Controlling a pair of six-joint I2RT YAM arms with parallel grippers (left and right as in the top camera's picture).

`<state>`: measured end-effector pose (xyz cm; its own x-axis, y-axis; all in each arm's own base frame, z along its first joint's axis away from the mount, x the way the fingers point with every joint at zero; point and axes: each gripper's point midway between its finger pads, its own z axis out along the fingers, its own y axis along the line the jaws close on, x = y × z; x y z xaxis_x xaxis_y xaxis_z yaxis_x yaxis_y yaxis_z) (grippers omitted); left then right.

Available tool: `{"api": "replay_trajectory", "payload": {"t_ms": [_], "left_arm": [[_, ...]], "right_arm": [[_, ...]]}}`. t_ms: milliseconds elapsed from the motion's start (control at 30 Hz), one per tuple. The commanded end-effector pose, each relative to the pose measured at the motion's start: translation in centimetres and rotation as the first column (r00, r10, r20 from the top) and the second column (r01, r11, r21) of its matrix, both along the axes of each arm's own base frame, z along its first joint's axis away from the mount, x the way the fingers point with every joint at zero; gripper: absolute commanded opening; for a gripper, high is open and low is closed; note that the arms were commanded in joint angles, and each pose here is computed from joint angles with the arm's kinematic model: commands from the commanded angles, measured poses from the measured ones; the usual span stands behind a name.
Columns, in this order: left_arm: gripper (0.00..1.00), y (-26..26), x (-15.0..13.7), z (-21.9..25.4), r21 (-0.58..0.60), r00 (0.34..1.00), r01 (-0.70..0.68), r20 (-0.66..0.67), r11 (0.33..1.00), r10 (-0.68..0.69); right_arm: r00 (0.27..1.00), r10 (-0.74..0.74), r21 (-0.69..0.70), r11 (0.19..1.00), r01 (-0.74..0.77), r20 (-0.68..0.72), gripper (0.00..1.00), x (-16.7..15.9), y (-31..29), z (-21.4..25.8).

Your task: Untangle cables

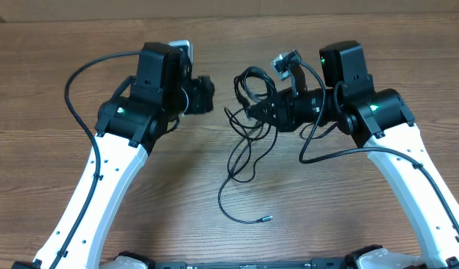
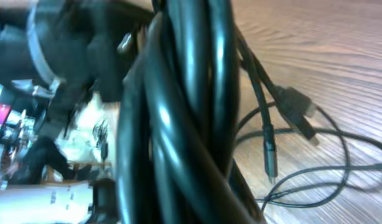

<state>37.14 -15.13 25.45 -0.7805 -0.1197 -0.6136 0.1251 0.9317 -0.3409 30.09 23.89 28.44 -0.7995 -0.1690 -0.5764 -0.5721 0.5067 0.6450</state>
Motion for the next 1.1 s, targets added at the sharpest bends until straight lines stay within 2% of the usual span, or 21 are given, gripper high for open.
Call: {"api": "replay_trajectory", "payload": {"t_ms": [0,67,133,200,433,500,633,800,933,1067], "left_arm": [[0.69,-3.5,-2.4,1.6,-0.120,0.977,0.211,0.001,0.970,-0.213],[0.73,-4.6,-3.0,2.1,-0.167,0.961,0.274,0.014,0.947,-0.276],[0.73,-6.4,-4.1,3.3,-0.188,0.902,0.431,0.088,0.882,-0.422],[0.76,-8.0,-5.5,4.2,-0.154,0.801,0.596,0.180,0.788,-0.571],[0.84,-10.0,-7.3,4.0,0.018,0.639,0.747,0.258,0.664,-0.725],[0.90,-10.1,-7.1,3.8,0.079,0.616,0.753,0.266,0.653,-0.742],[0.92,-10.1,-5.5,3.4,0.199,0.640,0.695,0.266,0.691,-0.721],[0.97,-12.1,-6.6,3.3,0.298,0.539,0.737,0.281,0.606,-0.794],[1.00,-11.8,-5.2,2.9,0.378,0.589,0.665,0.265,0.644,-0.763],[0.98,-11.5,-4.6,2.7,0.375,0.625,0.638,0.259,0.673,-0.737]], "right_arm": [[0.959,-0.265,-0.066,0.963,0.260,-0.102,0.04,2.6,-1.8,-0.6],[0.894,-0.420,-0.114,0.907,0.406,-0.155,0.04,3.9,-3.1,-1.3],[0.809,-0.546,-0.127,0.838,0.531,-0.217,0.04,5.0,-4.1,-1.5],[0.763,-0.584,-0.097,0.807,0.583,-0.276,0.04,5.5,-3.9,-1.0],[0.638,-0.632,-0.024,0.718,0.695,-0.439,0.04,6.7,-3.5,0.6],[0.634,-0.630,-0.027,0.719,0.695,-0.450,0.04,6.6,-3.4,0.5],[0.644,-0.608,-0.021,0.734,0.678,-0.465,0.04,6.2,-3.1,0.6],[0.658,-0.577,-0.009,0.755,0.655,-0.484,0.04,5.8,-2.6,0.8],[0.684,-0.529,0.010,0.787,0.616,-0.502,0.04,5.2,-1.9,1.1],[0.726,-0.482,0.030,0.823,0.568,-0.491,0.04,4.6,-1.4,1.4]]}}
